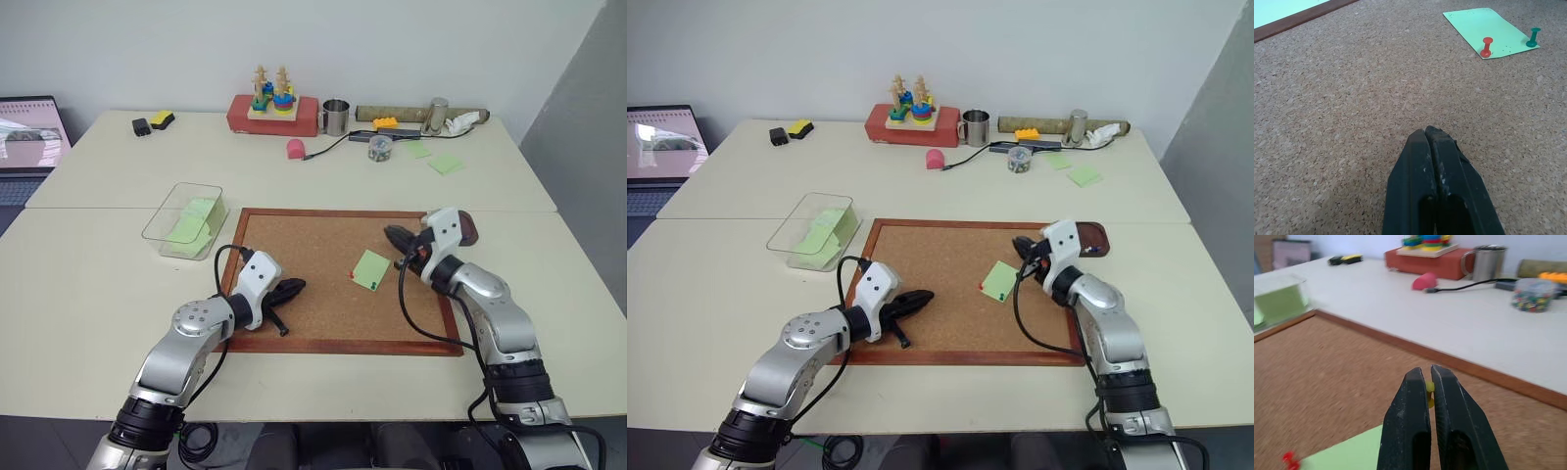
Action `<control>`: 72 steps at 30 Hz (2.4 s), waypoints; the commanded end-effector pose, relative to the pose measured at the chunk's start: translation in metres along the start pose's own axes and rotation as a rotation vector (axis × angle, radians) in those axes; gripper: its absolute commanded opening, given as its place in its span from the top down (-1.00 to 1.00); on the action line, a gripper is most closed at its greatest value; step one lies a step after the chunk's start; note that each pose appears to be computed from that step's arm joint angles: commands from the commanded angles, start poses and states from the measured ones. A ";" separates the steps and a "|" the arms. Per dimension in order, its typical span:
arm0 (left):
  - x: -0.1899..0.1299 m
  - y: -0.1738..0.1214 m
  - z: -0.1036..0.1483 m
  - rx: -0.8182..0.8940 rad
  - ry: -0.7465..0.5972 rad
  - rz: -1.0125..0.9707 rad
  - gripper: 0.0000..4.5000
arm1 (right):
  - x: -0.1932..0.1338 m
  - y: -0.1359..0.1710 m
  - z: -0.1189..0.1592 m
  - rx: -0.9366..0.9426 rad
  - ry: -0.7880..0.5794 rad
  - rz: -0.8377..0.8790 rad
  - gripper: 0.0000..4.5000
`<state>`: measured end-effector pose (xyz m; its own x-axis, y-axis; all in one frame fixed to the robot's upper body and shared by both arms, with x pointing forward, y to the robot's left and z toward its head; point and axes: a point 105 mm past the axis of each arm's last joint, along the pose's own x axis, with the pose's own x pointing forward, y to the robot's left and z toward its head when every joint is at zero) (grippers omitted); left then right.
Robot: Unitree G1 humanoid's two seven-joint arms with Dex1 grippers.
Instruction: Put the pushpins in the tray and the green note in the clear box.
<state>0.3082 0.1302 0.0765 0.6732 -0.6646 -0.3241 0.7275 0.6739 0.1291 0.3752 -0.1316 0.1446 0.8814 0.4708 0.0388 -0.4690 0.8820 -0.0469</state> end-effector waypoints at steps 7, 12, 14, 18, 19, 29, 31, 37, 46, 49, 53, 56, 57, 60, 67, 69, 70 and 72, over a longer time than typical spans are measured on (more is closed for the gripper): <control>-0.002 -0.002 -0.022 -0.037 0.090 -0.005 1.00 | -0.007 -0.102 0.009 0.033 0.033 -0.359 0.98; -0.002 -0.001 -0.020 -0.035 0.083 -0.003 1.00 | -0.004 -0.119 -0.007 0.115 0.099 -0.382 0.98; -0.002 -0.001 -0.020 -0.035 0.082 -0.001 1.00 | -0.003 -0.121 -0.010 0.120 0.111 -0.373 0.98; -0.004 0.000 -0.019 -0.035 0.080 0.004 1.00 | 0.000 -0.122 -0.014 0.152 0.129 -0.355 0.98; -0.004 0.000 -0.019 -0.035 0.080 0.005 1.00 | 0.000 -0.123 -0.014 0.154 0.130 -0.353 0.98; -0.005 0.001 -0.019 -0.035 0.077 0.011 1.00 | 0.001 -0.123 -0.014 0.153 0.119 -0.346 0.15; -0.004 0.001 -0.019 -0.034 0.076 0.010 1.00 | 0.000 -0.122 -0.013 0.147 0.115 -0.343 -0.07; -0.004 0.000 -0.018 -0.031 0.074 0.008 1.00 | -0.006 -0.124 0.000 0.114 0.074 -0.334 -0.58; -0.004 0.001 -0.018 -0.025 0.075 0.002 1.00 | -0.013 -0.113 0.024 -0.003 0.045 -0.208 -0.87; -0.004 0.001 -0.018 -0.023 0.077 0.001 1.00 | -0.018 -0.088 0.026 -0.023 0.054 -0.042 -0.87; -0.005 0.000 -0.019 -0.022 0.079 -0.002 1.00 | -0.035 -0.047 0.016 -0.053 0.120 0.191 -0.87; -0.005 0.000 -0.019 -0.023 0.080 -0.007 1.00 | -0.048 -0.016 0.012 -0.058 0.129 0.328 -0.87; -0.005 -0.001 -0.019 -0.023 0.080 -0.009 1.00 | -0.053 -0.005 0.010 -0.076 0.129 0.370 -0.87; -0.004 -0.001 -0.019 -0.021 0.081 -0.012 1.00 | -0.066 0.026 -0.002 -0.159 0.150 0.499 -0.87; -0.002 -0.002 -0.018 -0.018 0.082 -0.024 1.00 | -0.063 0.064 -0.023 -0.170 0.140 0.595 -0.87; -0.002 -0.002 -0.018 -0.017 0.082 -0.025 1.00 | -0.057 0.070 -0.027 -0.162 0.131 0.595 -0.87; -0.002 -0.002 -0.017 -0.017 0.082 -0.026 1.00 | -0.052 0.071 -0.028 -0.153 0.122 0.584 -0.87; -0.003 -0.002 -0.017 -0.016 0.083 -0.026 1.00 | -0.046 0.072 -0.030 -0.142 0.113 0.569 -0.87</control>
<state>0.3077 0.1318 0.0786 0.6608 -0.6740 -0.3303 0.7394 0.6602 0.1319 0.2949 -0.0928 0.0985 0.4770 0.8610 -0.1764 -0.8787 0.4637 -0.1129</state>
